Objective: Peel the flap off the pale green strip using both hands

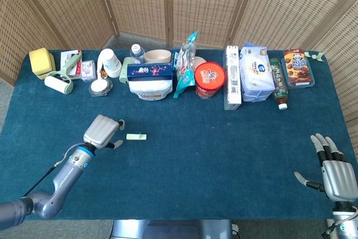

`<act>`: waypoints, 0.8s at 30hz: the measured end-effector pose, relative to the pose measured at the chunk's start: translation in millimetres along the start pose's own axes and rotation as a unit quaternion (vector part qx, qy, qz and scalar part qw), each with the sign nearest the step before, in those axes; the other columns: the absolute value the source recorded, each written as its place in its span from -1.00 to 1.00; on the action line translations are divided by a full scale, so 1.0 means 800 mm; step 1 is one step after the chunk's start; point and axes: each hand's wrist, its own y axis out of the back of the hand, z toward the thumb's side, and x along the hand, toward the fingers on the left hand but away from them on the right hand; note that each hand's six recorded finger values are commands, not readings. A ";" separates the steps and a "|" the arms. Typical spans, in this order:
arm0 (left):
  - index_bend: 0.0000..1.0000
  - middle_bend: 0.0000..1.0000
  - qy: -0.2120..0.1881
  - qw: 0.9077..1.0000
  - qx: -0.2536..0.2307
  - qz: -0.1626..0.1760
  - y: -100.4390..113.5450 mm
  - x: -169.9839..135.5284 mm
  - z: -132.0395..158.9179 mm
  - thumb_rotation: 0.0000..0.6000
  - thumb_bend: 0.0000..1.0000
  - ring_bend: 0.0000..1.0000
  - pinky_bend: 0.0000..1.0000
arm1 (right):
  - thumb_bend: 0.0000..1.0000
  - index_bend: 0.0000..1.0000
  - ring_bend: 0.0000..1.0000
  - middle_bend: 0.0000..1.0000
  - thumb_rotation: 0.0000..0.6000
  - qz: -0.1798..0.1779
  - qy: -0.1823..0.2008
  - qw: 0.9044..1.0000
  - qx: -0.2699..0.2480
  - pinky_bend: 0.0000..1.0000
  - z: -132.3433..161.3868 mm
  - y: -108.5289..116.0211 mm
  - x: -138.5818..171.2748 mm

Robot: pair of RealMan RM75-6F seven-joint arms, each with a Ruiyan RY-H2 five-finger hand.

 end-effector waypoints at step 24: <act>-0.10 1.00 -0.008 0.999 0.007 -0.034 -0.025 0.041 0.039 0.79 -0.55 1.00 1.00 | -0.57 -1.00 -0.91 -0.79 0.42 0.005 -0.018 1.000 -0.003 -0.51 -0.012 -0.005 0.006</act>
